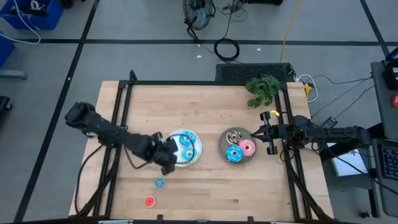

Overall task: Pick & Place donuts
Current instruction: Put the small white donut on the white plate

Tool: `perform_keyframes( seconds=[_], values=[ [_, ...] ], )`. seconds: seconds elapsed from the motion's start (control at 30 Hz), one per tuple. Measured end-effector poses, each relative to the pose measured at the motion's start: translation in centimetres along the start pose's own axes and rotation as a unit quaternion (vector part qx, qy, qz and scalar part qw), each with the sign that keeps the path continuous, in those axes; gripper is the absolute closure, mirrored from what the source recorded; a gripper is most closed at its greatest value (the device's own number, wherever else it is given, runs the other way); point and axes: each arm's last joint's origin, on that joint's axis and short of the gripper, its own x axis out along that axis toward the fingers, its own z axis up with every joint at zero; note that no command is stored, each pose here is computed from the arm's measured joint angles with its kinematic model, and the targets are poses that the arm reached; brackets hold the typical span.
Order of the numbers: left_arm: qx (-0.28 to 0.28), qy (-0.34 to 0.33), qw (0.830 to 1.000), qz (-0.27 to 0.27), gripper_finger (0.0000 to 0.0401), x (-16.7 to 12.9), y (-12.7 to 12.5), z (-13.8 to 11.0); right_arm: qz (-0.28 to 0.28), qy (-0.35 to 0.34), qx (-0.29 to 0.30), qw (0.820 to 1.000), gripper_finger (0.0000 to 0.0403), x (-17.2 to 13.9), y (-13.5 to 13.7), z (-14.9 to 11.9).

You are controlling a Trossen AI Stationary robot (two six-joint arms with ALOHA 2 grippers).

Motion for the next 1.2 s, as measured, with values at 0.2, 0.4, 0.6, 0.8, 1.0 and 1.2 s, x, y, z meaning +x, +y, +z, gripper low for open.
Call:
perform_keyframes(
  seconds=[0.2, 0.4, 0.6, 0.8, 1.0, 1.2],
  values=[
    [0.042, 0.035, 0.998, 0.043, 0.0395, 1.3, 2.6, 1.4, 0.000, 0.000, 0.000, 1.000, 0.0403, 0.0, 0.0, 0.0],
    [0.075, 0.051, 0.994, 0.062, 0.0391, 2.8, 5.2, 3.4, 0.000, 0.002, 0.001, 1.000, 0.0403, 0.0, 0.0, 0.0],
    [0.099, 0.049, 0.994, -0.001, 0.0385, 4.9, 6.5, 4.6, 0.002, 0.009, 0.003, 1.000, 0.0403, 0.0, 0.0, -0.2],
    [0.066, 0.075, 0.995, 0.006, 0.0394, 6.7, 8.2, 3.5, 0.003, 0.019, 0.006, 1.000, 0.0403, 0.0, 0.1, -0.4],
    [0.064, 0.054, 0.996, -0.017, 0.0395, 7.4, 8.1, 3.5, 0.003, 0.017, 0.006, 1.000, 0.0403, 0.0, 0.0, -0.3],
    [0.050, 0.046, 0.997, -0.019, 0.0390, 8.6, 8.3, 2.5, 0.003, 0.016, 0.005, 1.000, 0.0403, 0.0, 0.0, -0.3]
  ],
)
